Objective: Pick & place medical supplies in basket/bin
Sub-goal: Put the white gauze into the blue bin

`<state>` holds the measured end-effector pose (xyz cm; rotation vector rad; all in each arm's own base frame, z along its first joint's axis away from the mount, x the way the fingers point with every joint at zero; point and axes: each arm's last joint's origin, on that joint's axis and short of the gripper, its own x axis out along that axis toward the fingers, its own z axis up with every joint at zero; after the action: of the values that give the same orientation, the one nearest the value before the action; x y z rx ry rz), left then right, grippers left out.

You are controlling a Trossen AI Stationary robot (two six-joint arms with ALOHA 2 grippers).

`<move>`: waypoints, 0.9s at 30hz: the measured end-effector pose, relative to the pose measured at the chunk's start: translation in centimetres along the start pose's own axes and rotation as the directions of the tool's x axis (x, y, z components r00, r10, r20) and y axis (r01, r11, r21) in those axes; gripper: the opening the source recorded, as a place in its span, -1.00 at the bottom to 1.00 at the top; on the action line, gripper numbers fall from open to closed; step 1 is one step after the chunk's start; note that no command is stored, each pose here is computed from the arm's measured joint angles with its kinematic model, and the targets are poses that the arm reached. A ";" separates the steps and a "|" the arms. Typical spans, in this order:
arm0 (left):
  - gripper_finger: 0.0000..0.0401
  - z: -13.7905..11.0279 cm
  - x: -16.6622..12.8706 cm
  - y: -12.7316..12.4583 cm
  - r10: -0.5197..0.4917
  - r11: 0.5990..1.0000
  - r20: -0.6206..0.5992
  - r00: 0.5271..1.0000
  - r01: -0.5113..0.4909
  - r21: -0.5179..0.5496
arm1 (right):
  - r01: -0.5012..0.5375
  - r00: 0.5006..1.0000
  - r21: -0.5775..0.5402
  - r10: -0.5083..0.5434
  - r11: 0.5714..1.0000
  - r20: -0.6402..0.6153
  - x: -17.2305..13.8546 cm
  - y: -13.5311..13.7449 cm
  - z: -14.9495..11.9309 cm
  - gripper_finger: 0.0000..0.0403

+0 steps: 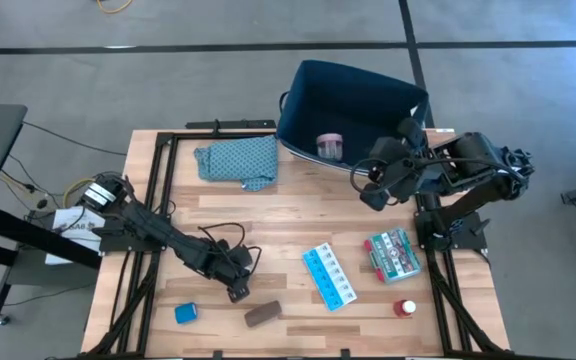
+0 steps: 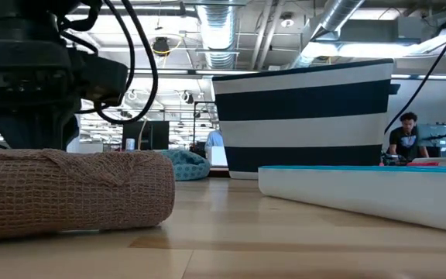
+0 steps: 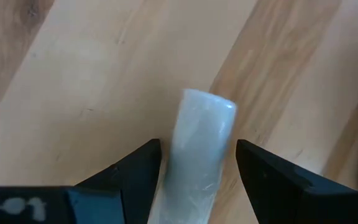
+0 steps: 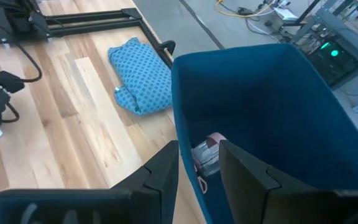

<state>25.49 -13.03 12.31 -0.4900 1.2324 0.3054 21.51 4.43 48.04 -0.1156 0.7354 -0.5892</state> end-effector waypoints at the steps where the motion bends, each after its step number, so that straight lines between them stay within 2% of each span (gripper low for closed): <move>1: 0.05 0.0 0.0 0.1 0.012 1.000 0.006 1.000 -0.012 0.019 | -0.005 1.000 0.000 0.005 1.000 -0.002 0.0 0.0 0.0 -0.47; 5: 0.04 0.0 -0.2 0.2 0.015 0.999 0.025 1.000 -0.016 0.051 | -0.006 1.000 0.000 0.006 1.000 -0.003 0.0 0.0 0.0 -0.47; 8: -0.05 0.4 -1.0 -0.1 -0.005 0.999 0.040 0.999 0.002 0.054 | -0.006 1.000 0.000 0.006 1.000 -0.003 0.0 0.0 0.0 -0.47; 13: -0.47 2.3 -1.9 -0.8 -0.019 0.999 0.068 0.998 0.016 0.038 | -0.017 1.000 0.024 0.017 1.000 0.002 -0.2 0.3 -0.1 -0.47; 16: -0.79 4.0 -2.7 -1.1 -0.038 0.997 0.109 0.993 0.030 0.078 | -0.010 1.000 0.001 0.010 1.000 -0.006 0.2 0.8 0.0 -0.47; 18: -0.91 5.6 -3.5 -1.4 -0.053 0.991 0.137 0.989 0.034 0.132 | -0.007 1.000 -0.025 0.006 1.000 -0.015 0.5 1.1 0.1 -0.47; 20: -0.90 7.7 -4.8 -1.7 -0.071 0.977 0.190 0.979 0.030 0.212 | 0.004 1.000 -0.029 -0.005 1.000 -0.025 1.0 1.6 0.3 -0.47; 22: -0.85 10.0 -6.1 -1.4 -0.043 0.955 0.255 0.966 -0.035 0.293 | 0.005 0.999 -0.029 -0.006 1.000 -0.043 1.6 2.2 0.4 -0.47; 24: -0.83 12.7 -8.0 -1.1 -0.026 0.932 0.350 0.937 -0.103 0.347 | 0.010 0.998 -0.033 -0.012 0.999 -0.061 2.7 3.4 0.6 -0.47; 27: -0.86 17.3 -11.8 -0.3 -0.023 0.907 0.497 0.867 -0.191 0.374 | 0.005 0.994 -0.088 -0.015 0.996 -0.111 4.1 5.0 0.6 -0.47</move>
<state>36.16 -3.96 27.87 0.0228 0.7806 0.2164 26.69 6.31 44.54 -0.1687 0.8701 -0.5765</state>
